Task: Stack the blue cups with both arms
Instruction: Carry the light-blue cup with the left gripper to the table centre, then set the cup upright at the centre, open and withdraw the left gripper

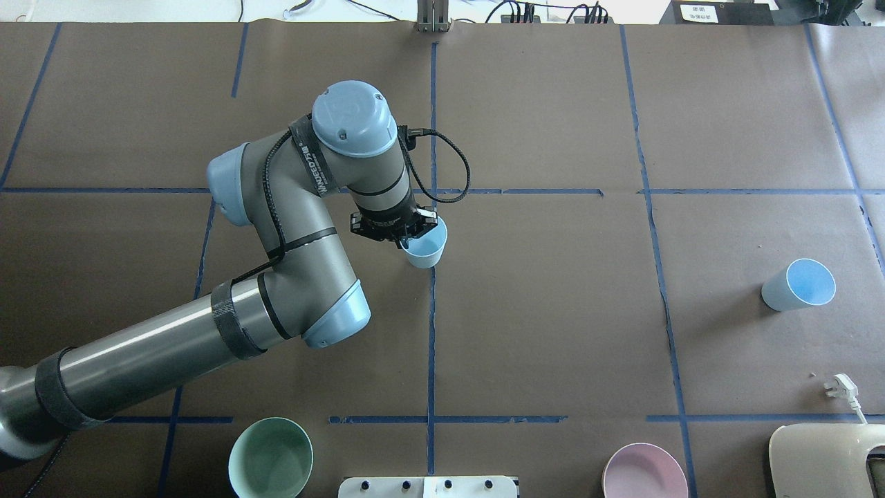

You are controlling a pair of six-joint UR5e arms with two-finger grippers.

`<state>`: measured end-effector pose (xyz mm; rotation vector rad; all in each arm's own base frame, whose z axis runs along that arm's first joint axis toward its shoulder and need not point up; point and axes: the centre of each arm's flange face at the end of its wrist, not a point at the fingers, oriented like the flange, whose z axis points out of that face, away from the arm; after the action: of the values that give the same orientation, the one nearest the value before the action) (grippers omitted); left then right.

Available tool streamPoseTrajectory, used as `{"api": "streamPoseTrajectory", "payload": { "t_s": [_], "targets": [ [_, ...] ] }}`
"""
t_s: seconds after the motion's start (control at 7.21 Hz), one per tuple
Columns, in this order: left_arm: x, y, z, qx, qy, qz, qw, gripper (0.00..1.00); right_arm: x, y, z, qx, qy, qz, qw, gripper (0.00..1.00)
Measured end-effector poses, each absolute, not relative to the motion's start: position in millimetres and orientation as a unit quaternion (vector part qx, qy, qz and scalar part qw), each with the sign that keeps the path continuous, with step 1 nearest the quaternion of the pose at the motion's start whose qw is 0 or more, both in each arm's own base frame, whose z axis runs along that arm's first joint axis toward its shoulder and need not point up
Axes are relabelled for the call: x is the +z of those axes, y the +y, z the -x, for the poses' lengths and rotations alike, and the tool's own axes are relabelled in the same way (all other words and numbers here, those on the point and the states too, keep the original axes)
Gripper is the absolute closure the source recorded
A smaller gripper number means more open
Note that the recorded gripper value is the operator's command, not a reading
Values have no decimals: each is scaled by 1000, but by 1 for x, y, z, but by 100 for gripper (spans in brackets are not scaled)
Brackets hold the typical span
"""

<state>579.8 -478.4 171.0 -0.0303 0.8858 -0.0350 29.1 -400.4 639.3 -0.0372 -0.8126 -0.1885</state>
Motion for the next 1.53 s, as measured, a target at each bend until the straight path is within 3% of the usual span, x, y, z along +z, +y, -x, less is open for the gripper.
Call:
{"api": "streamPoseTrajectory", "payload": {
  "t_s": [0.28,0.97,1.25,1.53],
  "targets": [
    [171,-471,-589,-15,425,11,905,0,639,-401,-29,-92,-395,18,914,0],
    [153,-477,-550,-16,437,0,899,0,639,-400,-29,-91,-395,18,914,0],
    [194,-481,-472,23,425,-17,905,0,639,-401,-29,-91,-395,18,914,0],
    [275,-483,-347,92,399,-56,911,0,631,-411,-28,-96,-395,8,914,0]
  ]
}}
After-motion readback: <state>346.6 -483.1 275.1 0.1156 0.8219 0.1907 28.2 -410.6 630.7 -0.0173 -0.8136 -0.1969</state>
